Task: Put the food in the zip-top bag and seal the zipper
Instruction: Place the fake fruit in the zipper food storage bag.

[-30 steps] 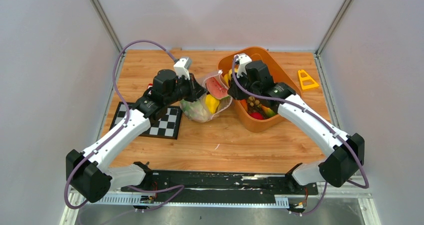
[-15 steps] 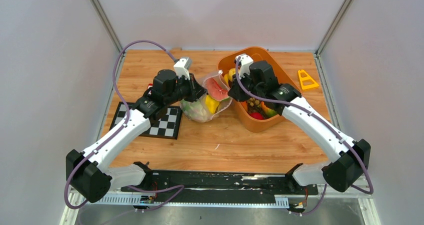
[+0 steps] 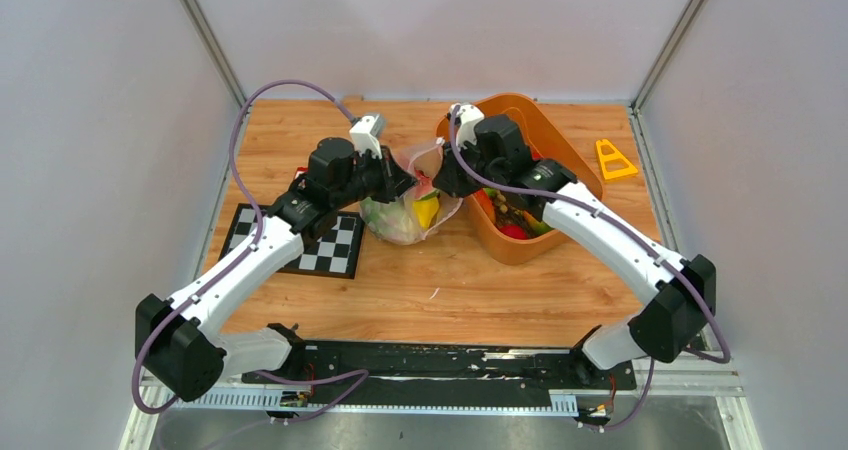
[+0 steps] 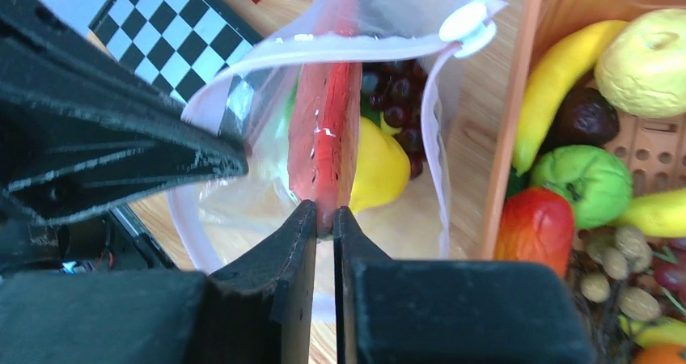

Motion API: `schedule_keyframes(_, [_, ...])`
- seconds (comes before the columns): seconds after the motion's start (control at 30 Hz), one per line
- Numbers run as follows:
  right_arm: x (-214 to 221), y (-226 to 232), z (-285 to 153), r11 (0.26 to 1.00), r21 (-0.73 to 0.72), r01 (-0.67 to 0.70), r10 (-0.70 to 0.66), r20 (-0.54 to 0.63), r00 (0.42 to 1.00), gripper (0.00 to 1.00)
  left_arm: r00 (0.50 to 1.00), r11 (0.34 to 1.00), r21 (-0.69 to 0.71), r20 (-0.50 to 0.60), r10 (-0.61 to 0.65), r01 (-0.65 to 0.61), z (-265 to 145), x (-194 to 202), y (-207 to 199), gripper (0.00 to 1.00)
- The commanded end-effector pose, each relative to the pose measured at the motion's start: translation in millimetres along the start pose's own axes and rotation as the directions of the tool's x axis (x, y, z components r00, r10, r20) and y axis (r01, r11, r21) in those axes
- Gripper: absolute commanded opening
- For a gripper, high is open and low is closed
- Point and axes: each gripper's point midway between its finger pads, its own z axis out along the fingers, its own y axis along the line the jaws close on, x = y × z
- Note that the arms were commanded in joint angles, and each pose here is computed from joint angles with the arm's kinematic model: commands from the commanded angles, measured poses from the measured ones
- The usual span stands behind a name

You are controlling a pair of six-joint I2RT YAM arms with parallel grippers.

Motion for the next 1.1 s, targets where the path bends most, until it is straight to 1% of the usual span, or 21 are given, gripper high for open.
schedule_keyframes(0.0, [-44, 27, 15, 0.99, -0.109, -0.095, 0.111, 0.149, 0.983, 0.0, 0.998, 0.998, 0.061, 0.063, 0.008, -0.012, -5, -19, -17, 0.0])
schedule_keyframes(0.07, [-48, 37, 21, 0.977, -0.168, -0.132, 0.157, 0.15, 0.976, 0.0, 0.998, 0.998, 0.056, 0.064, 0.008, -0.012, -6, -19, -16, 0.0])
schedule_keyframes(0.13, [-45, 38, 31, 0.971, -0.181, -0.156, 0.183, 0.143, 0.973, 0.0, 0.998, 0.998, 0.054, 0.069, 0.01, -0.013, -7, -19, -16, 0.0])
schedule_keyframes(0.3, [-31, 43, 51, 0.958, -0.22, -0.181, 0.201, 0.072, 0.977, 0.0, 0.997, 0.999, 0.05, 0.07, 0.01, -0.013, -8, -18, -15, 0.0])
schedule_keyframes(0.4, [-18, 47, 56, 0.952, -0.251, -0.174, 0.186, 0.023, 0.982, 0.01, 0.997, 0.999, 0.043, 0.074, 0.012, -0.015, -8, -19, -14, 0.0])
schedule_keyframes(0.5, [-7, 47, 51, 0.957, -0.259, -0.131, 0.133, -0.008, 0.991, 0.11, 0.997, 0.999, 0.027, 0.078, 0.017, -0.019, -9, -20, -11, 0.0])
schedule_keyframes(0.57, [-7, 47, 42, 0.962, -0.26, -0.085, 0.088, 0.001, 0.996, 0.23, 0.996, 1.0, 0.013, 0.082, 0.021, -0.022, -10, -20, -9, 0.0])
schedule_keyframes(0.63, [-11, 45, 29, 0.969, -0.244, -0.04, 0.048, 0.029, 0.998, 0.35, 0.996, 1.0, 0.003, 0.084, 0.021, -0.022, -11, -20, -6, 0.0])
schedule_keyframes(0.73, [-24, 40, 6, 0.978, -0.205, 0.022, -0.002, 0.097, 0.995, 0.46, 0.996, 1.0, -0.001, 0.086, 0.022, -0.022, -10, -20, -6, 0.0])
schedule_keyframes(0.83, [-36, 33, -16, 0.984, -0.164, 0.067, -0.041, 0.156, 0.987, 0.51, 0.996, 1.0, -0.003, 0.09, 0.026, -0.025, -11, -22, -6, 0.0])
schedule_keyframes(0.9, [-44, 24, -30, 0.991, -0.106, 0.085, -0.062, 0.204, 0.977, 0.53, 0.996, 1.0, -0.008, 0.088, 0.028, -0.027, -11, -21, -5, 0.0])
schedule_keyframes(0.97, [-55, 9, -46, 0.995, -0.015, 0.102, -0.095, 0.268, 0.959, 0.57, 0.996, 1.0, -0.012, 0.088, 0.028, -0.027, -11, -21, -4, 0.0])
schedule_keyframes(1.07, [-60, -25, -58, 0.986, 0.158, 0.053, -0.102, 0.32, 0.942, 0.63, 0.996, 0.999, -0.013, 0.087, 0.03, -0.029, -11, -21, -3, 0.0])
